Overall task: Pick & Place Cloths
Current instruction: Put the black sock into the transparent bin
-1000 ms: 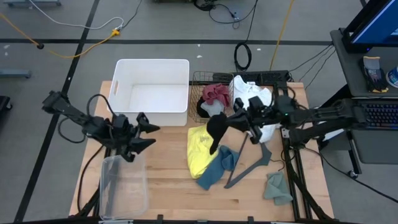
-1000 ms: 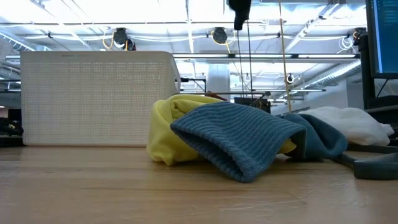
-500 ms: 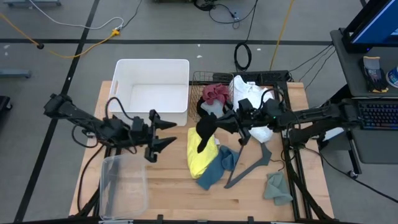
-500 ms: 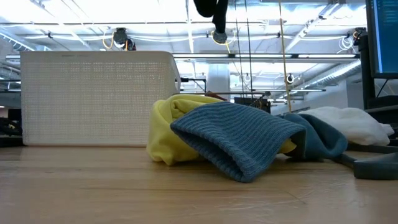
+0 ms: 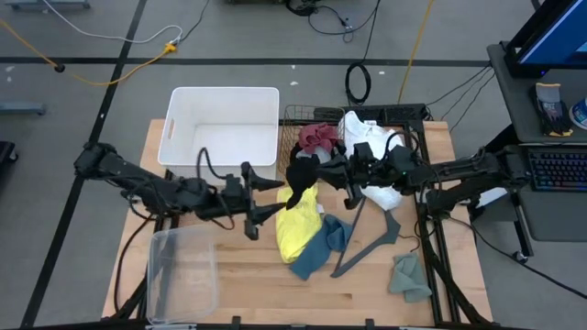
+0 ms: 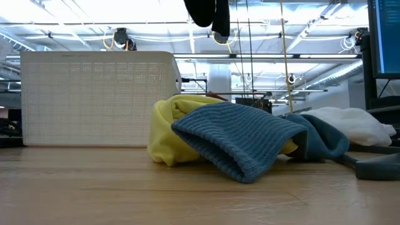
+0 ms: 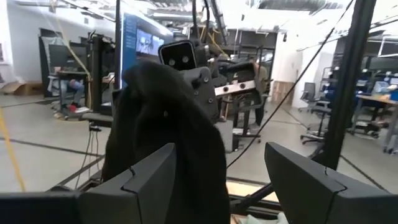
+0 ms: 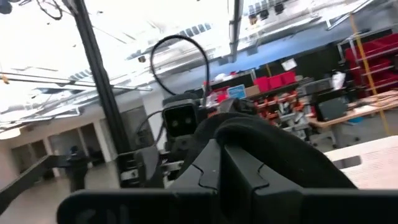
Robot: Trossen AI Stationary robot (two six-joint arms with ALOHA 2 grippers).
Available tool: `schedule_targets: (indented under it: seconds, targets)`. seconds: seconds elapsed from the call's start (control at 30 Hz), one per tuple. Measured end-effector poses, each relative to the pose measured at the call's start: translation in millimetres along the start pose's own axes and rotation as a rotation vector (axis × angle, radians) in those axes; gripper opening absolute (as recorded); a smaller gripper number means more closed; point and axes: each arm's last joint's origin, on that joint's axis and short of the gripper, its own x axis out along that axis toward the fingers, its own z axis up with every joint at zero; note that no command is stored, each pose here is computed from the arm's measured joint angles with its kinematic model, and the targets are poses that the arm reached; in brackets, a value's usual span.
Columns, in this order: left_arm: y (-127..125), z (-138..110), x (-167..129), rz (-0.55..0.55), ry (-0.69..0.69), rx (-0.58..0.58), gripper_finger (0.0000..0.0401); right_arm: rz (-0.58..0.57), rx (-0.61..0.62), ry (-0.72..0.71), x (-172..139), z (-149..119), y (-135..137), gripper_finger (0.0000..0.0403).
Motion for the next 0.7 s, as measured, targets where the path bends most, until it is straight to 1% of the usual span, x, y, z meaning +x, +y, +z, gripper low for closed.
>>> schedule_targets:
  seconds: [0.2, 0.33, 0.57, 0.7]
  targets:
    - [2, -4, 20, 0.036, 0.014, -0.006, 0.025, -0.039, -0.032, -0.013, 0, 0, -1, 0.0]
    - [4, -8, 29, 0.06, 0.022, 0.002, 0.025, -0.041, -0.047, -0.012, 0, 0, -1, 0.0]
    - [14, -9, 33, 0.115, 0.022, 0.002, 0.025, -0.043, -0.055, -0.012, 0, 0, -1, 0.0]
    - [21, -9, 36, 0.13, 0.024, 0.008, 0.025, -0.049, -0.055, 0.009, 3, -7, -4, 0.0]
